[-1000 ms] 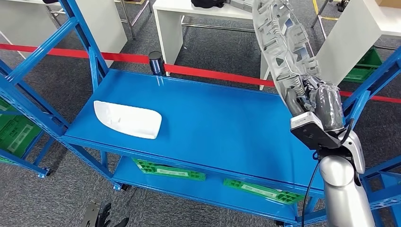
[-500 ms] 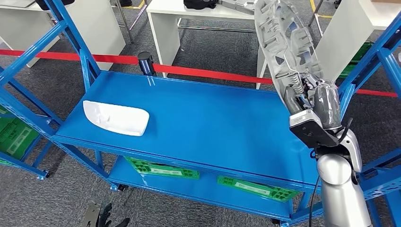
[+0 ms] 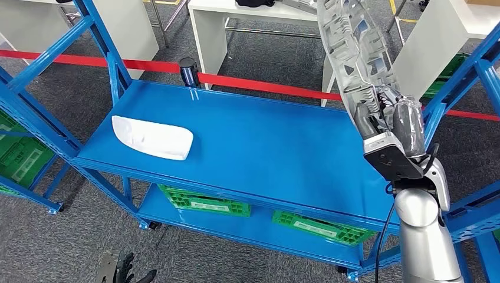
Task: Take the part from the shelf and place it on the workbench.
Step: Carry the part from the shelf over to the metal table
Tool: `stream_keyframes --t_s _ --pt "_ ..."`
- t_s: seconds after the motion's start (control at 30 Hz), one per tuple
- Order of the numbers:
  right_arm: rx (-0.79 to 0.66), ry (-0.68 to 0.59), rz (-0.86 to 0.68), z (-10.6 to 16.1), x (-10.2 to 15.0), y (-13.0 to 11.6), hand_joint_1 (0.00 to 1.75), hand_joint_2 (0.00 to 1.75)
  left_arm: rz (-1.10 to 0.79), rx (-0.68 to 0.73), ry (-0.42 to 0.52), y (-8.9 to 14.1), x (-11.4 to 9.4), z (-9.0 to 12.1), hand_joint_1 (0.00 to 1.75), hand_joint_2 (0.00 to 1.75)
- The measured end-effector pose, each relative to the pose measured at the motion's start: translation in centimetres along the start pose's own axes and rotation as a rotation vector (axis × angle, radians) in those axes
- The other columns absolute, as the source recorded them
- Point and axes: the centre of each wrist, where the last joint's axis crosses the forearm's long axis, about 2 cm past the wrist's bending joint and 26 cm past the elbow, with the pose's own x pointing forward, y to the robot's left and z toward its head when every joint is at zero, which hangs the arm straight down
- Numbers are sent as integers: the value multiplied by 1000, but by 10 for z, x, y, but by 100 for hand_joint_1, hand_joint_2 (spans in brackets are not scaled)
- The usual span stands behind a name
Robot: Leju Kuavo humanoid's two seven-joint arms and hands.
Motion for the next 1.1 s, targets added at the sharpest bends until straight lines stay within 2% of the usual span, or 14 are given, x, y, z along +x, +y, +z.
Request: stream_keyframes --t_s 0.33,0.77,1.1 --pt "7 20 -31 -4 15 13 175 175 20 8 47 4 -18 22 0 175" --pt "5 -1 -51 -6 19 16 175 175 14 37 26 11 -16 26 0 175" --pt "11 -5 -56 -7 18 19 175 175 37 29 40 4 -19 29 0 175"
